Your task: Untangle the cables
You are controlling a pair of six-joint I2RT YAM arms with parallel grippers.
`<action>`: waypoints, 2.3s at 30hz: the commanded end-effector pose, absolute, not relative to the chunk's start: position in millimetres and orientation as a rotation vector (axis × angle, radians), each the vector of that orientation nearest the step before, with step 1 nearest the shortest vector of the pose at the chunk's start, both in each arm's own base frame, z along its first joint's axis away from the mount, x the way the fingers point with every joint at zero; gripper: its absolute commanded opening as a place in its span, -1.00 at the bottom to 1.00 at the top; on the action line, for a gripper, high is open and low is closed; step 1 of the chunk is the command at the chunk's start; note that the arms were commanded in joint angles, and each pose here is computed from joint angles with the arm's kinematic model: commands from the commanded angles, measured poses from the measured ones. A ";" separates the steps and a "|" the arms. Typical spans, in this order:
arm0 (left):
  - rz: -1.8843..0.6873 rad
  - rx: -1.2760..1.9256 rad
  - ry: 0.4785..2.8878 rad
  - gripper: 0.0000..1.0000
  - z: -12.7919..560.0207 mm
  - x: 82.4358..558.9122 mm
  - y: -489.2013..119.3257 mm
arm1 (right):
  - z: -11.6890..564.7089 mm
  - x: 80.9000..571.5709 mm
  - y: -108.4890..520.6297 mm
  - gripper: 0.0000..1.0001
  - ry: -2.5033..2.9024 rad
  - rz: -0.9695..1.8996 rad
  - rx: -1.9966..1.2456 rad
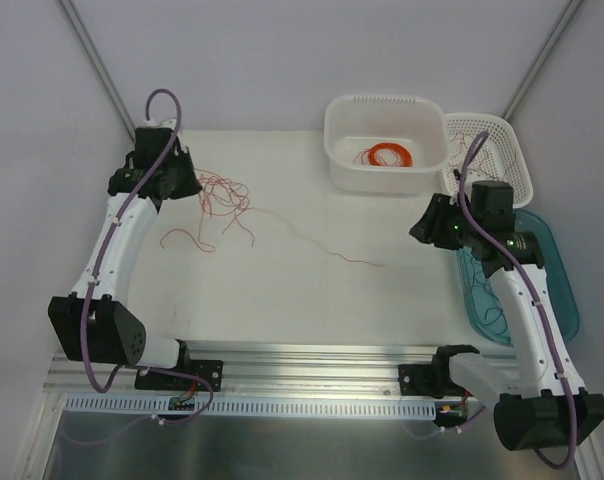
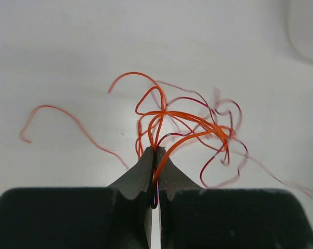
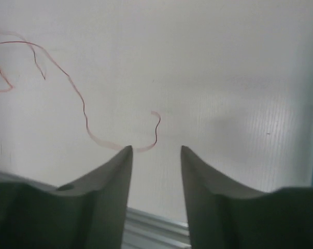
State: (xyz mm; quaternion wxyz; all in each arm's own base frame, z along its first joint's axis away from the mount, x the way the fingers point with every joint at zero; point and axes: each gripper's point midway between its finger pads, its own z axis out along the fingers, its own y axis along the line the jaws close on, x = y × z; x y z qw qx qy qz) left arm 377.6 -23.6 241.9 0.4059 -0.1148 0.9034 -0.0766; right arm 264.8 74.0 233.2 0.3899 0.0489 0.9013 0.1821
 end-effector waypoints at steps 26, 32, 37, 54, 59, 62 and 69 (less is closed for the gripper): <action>-0.722 0.189 2.447 -1.00 207.1 291.7 -228.9 | 209.9 258.2 317.9 0.21 2.186 0.952 -0.455; -0.714 0.174 2.444 -1.00 207.5 288.5 -225.8 | 188.6 249.3 334.0 0.13 2.234 0.927 -0.484; -0.700 0.173 2.431 -1.00 209.9 287.3 -222.3 | 164.3 242.9 337.6 0.09 2.283 0.868 -0.523; -0.634 0.186 2.377 -1.00 219.3 285.9 -207.6 | 136.1 244.9 323.5 -0.90 2.261 0.727 -0.628; -0.498 0.090 2.346 -1.00 222.7 302.2 -171.2 | 142.7 248.1 282.4 -0.99 2.264 0.621 -0.581; -0.446 -0.028 2.330 -1.00 227.0 315.7 -136.5 | 156.5 257.4 245.3 -0.99 2.252 0.552 -0.486; -0.199 -0.323 2.281 -1.00 230.8 337.9 -43.3 | 222.9 267.2 126.5 -0.99 2.185 0.365 -0.205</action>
